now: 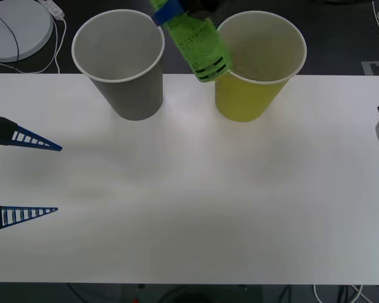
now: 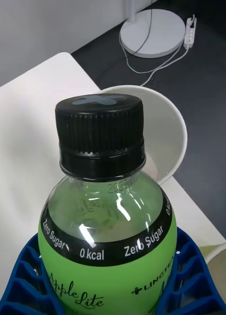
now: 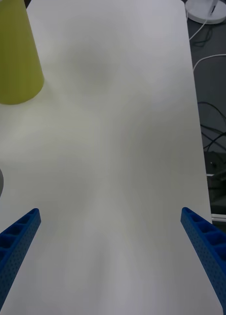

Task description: Put the can into the green bin and the plastic bottle into the gray bin

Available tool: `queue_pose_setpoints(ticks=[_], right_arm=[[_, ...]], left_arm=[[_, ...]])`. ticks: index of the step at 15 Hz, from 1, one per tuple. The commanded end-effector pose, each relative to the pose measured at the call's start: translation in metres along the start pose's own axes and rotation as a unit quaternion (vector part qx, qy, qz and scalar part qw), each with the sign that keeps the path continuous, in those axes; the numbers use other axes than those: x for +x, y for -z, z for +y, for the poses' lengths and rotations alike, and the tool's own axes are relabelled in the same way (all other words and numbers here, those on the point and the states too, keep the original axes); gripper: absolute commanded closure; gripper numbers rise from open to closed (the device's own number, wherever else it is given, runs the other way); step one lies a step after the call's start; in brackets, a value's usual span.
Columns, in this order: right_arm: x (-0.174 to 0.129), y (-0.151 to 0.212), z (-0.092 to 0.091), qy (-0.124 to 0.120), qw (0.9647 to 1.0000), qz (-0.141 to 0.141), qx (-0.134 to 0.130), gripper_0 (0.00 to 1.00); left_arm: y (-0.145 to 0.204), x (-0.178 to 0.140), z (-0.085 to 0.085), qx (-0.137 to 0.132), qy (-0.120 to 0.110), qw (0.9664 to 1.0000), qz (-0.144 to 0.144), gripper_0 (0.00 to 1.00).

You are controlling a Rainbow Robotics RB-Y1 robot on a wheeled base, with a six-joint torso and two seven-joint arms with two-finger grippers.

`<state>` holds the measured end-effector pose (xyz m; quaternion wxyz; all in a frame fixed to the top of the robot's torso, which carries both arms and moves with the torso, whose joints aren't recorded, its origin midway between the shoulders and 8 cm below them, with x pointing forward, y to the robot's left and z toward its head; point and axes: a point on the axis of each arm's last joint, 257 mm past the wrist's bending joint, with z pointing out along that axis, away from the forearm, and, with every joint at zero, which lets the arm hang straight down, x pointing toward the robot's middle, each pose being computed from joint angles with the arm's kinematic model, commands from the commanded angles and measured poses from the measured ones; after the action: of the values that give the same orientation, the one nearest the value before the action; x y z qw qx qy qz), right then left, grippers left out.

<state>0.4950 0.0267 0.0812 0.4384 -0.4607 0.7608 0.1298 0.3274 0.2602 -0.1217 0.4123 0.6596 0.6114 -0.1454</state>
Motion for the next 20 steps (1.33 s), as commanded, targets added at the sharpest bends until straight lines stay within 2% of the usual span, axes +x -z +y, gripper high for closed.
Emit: queue_pose_setpoints(ticks=[1, 4, 9, 15, 20], right_arm=[[-0.016, -0.014, -0.001, -0.006, 0.9999, 0.012, 0.005, 1.00], [-0.028, -0.026, 0.000, -0.006, 0.9995, 0.027, 0.015, 1.00], [-0.039, -0.044, 0.007, -0.009, 0.9987, 0.048, 0.018, 1.00], [-0.052, -0.069, 0.014, -0.026, 0.9962, 0.079, 0.026, 1.00], [-0.064, -0.088, 0.014, -0.041, 0.9958, 0.075, 0.034, 1.00]], left_arm=[[0.000, 0.000, 0.000, 0.000, 0.000, 1.0000, 0.000, 0.00], [0.000, 0.000, 0.000, 0.000, 0.000, 1.0000, 0.000, 0.00], [0.000, 0.000, 0.000, 0.000, 0.000, 1.0000, 0.000, 0.00], [0.000, 0.000, 0.000, 0.000, 0.000, 1.0000, 0.000, 0.00], [0.000, 0.000, 0.000, 0.000, 0.000, 1.0000, 0.000, 0.00]])
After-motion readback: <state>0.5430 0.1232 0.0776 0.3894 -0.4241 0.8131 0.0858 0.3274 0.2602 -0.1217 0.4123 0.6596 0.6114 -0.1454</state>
